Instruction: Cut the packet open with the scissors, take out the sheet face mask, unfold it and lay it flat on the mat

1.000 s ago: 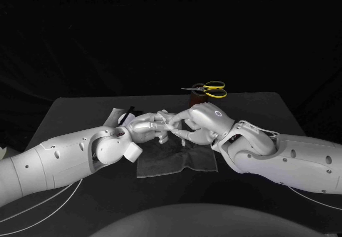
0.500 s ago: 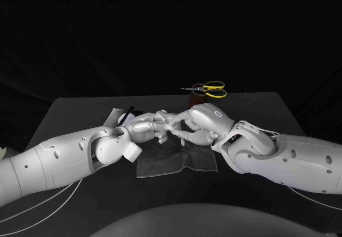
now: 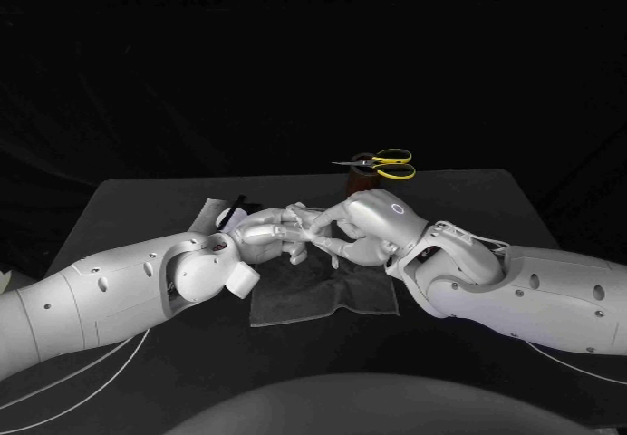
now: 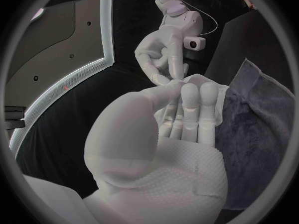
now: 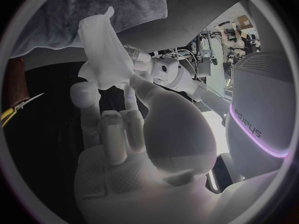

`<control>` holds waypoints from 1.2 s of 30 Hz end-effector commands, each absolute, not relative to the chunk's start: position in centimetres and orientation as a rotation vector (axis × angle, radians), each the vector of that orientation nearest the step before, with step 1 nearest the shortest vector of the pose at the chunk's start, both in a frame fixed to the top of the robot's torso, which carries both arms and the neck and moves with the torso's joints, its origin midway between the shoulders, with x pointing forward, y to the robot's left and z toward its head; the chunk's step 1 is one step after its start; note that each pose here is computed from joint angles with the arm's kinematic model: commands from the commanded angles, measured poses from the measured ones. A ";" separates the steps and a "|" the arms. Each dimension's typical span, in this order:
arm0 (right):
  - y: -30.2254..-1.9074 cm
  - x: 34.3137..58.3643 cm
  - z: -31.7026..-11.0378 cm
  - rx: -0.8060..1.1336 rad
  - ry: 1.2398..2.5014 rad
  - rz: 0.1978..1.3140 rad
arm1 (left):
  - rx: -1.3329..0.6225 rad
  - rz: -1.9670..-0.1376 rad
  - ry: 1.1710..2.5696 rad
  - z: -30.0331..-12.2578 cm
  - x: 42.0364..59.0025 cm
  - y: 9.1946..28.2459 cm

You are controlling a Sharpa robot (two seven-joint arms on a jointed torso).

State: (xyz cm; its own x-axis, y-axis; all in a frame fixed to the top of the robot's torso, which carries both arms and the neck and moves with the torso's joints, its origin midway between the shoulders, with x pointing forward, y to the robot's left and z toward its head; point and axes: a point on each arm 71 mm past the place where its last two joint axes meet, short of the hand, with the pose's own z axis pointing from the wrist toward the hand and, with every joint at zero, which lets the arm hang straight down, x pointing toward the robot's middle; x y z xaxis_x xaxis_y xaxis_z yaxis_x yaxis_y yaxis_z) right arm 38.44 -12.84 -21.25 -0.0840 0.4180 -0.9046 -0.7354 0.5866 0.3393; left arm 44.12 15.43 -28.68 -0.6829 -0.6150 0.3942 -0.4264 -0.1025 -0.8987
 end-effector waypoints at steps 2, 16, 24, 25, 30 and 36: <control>-12.7 38.4 -21.3 -0.313 1.344 0.976 | -1.171 -1.925 1.994 -28.4 44.0 15.2; -12.5 38.3 -21.3 -0.322 1.345 0.977 | -1.171 -1.926 1.999 -28.4 44.0 15.2; -12.4 38.2 -21.3 -0.333 1.341 0.988 | -1.172 -1.922 2.000 -28.5 44.0 15.2; -12.4 38.2 -21.3 -0.334 1.339 0.988 | -1.172 -1.922 2.000 -28.5 44.0 15.2; -12.3 38.2 -21.2 -0.330 1.326 0.987 | -1.173 -1.921 2.002 -28.5 44.0 15.2; -12.4 38.1 -21.0 -0.300 1.296 0.999 | -1.176 -1.912 2.001 -28.5 44.1 15.4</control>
State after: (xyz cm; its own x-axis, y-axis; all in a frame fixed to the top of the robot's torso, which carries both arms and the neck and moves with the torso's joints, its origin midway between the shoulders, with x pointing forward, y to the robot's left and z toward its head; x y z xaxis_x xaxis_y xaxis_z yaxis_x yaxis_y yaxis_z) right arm 38.18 -12.38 -21.20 -0.0798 0.4216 -0.9033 -0.7451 0.5768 0.3350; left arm 44.09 15.52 -28.72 -0.6819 -0.6159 0.3945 -0.4326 -0.0953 -0.8965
